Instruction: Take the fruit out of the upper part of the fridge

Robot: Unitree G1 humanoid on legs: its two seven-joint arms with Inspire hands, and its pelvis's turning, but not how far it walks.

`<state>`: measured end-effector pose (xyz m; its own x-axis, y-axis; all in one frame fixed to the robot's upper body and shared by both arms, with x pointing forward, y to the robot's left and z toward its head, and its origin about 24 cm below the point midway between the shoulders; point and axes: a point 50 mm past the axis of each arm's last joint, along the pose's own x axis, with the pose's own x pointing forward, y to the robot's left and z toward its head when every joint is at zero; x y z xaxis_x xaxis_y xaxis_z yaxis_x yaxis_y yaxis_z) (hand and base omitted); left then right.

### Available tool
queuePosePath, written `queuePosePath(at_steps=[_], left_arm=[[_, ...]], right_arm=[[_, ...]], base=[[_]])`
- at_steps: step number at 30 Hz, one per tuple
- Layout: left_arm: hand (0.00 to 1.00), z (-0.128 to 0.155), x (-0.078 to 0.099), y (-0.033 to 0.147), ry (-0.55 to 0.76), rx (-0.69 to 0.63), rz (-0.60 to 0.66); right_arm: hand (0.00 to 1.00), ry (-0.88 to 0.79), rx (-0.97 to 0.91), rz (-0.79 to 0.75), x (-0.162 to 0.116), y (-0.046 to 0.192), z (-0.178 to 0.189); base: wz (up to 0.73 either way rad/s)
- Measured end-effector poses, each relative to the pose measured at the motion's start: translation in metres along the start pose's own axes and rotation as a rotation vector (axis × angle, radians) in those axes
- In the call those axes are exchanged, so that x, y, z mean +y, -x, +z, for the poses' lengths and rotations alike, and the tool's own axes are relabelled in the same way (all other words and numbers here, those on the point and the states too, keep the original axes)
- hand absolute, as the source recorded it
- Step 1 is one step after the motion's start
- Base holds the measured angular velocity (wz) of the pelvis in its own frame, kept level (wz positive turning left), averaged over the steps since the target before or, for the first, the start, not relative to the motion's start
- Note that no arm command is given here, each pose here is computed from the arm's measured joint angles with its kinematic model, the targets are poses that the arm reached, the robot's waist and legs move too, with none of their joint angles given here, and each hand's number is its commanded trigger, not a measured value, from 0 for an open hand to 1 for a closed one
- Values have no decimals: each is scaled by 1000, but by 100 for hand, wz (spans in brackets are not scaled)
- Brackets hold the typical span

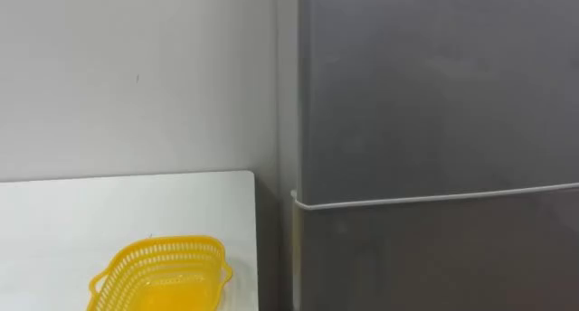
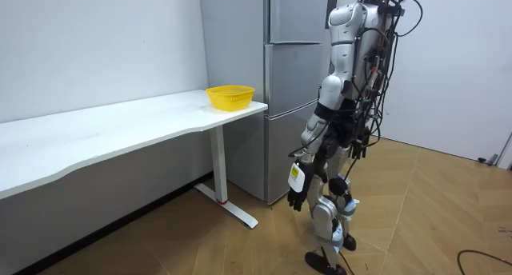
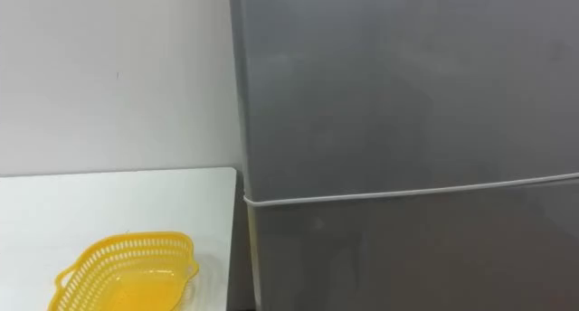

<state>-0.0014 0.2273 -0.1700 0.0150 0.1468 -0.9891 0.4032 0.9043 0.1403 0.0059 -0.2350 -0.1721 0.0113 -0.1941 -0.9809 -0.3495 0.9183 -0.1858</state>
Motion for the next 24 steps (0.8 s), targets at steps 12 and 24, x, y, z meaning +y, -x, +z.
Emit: queuePosePath(at_steps=[12, 24], left_arm=[[0, -7, -2, 0, 12, 26, 12], [0, -17, -6, 0, 302, 36, 15]], right_arm=[[0, 0, 10, -7, 0, 0, -3], [0, -13, 23, -14, 1, 0, -6]], base=[[0], [0]])
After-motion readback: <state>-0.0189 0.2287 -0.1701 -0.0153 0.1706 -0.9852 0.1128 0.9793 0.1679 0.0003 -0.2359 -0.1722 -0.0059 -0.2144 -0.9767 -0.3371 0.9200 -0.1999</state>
